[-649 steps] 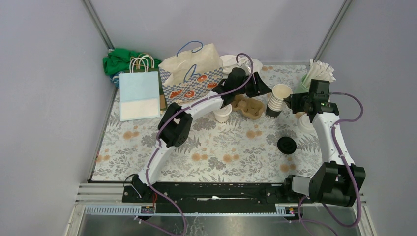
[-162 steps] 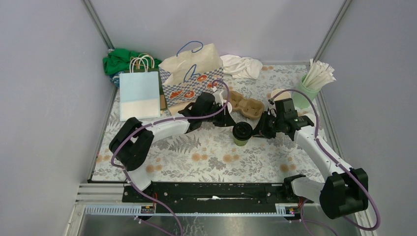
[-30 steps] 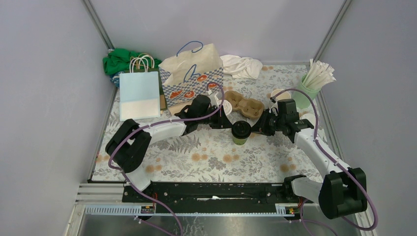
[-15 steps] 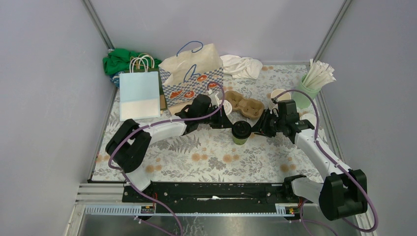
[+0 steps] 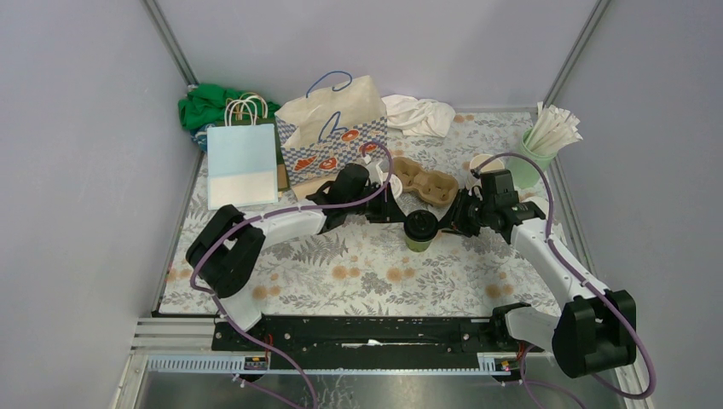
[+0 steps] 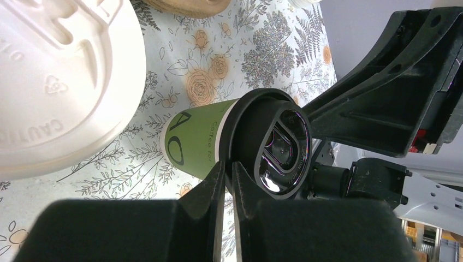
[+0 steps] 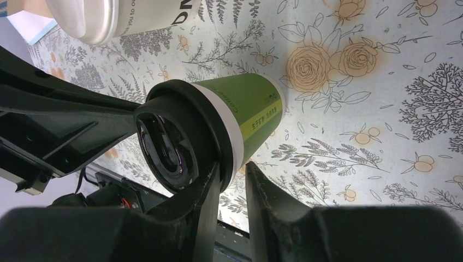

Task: Pack the takeout coffee
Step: Close the cup lid on the coffee cup.

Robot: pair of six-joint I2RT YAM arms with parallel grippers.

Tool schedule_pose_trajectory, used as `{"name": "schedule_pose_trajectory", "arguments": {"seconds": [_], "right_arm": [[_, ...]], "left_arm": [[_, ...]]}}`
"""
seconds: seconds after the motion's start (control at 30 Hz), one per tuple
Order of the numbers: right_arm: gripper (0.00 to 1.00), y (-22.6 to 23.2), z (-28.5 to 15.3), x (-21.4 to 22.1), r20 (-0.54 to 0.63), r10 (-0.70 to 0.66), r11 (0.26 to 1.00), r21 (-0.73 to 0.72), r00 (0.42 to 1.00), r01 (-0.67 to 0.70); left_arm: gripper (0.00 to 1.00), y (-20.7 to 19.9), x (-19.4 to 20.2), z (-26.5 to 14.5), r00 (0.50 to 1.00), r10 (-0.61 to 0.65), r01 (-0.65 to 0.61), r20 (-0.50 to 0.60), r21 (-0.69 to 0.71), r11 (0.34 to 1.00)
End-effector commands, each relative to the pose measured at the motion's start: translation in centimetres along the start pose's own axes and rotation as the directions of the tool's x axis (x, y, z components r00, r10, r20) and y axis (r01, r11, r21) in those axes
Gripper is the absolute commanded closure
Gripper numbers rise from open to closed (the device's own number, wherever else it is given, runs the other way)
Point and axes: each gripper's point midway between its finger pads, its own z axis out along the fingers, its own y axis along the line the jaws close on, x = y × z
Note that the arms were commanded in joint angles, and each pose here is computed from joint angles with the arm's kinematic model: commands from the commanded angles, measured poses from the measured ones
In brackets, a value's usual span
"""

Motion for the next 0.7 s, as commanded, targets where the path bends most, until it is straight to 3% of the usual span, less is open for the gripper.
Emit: {"name": "schedule_pose_trajectory", "arguments": {"seconds": [0.0, 0.33, 0.67], "right_arm": [[0.67, -0.6, -0.1, 0.8, -0.053, -0.009, 0.999, 0.048, 0.999, 0.011], [0.67, 0.6, -0.6, -0.1, -0.044, -0.027, 0.999, 0.028, 0.999, 0.028], [0.65, 1.6, -1.5, -0.9, -0.028, -0.048, 0.999, 0.018, 0.998, 0.049]], "left_arm": [[0.87, -1.2, -0.1, 0.6, 1.000, 0.025, -0.025, -0.015, 0.033, 0.999], [0.83, -1.9, -1.4, -0.4, 0.998, 0.050, -0.050, 0.026, 0.011, 0.999], [0.70, -2.2, -2.9, -1.3, 0.994, 0.092, -0.090, 0.057, -0.047, 0.995]]}}
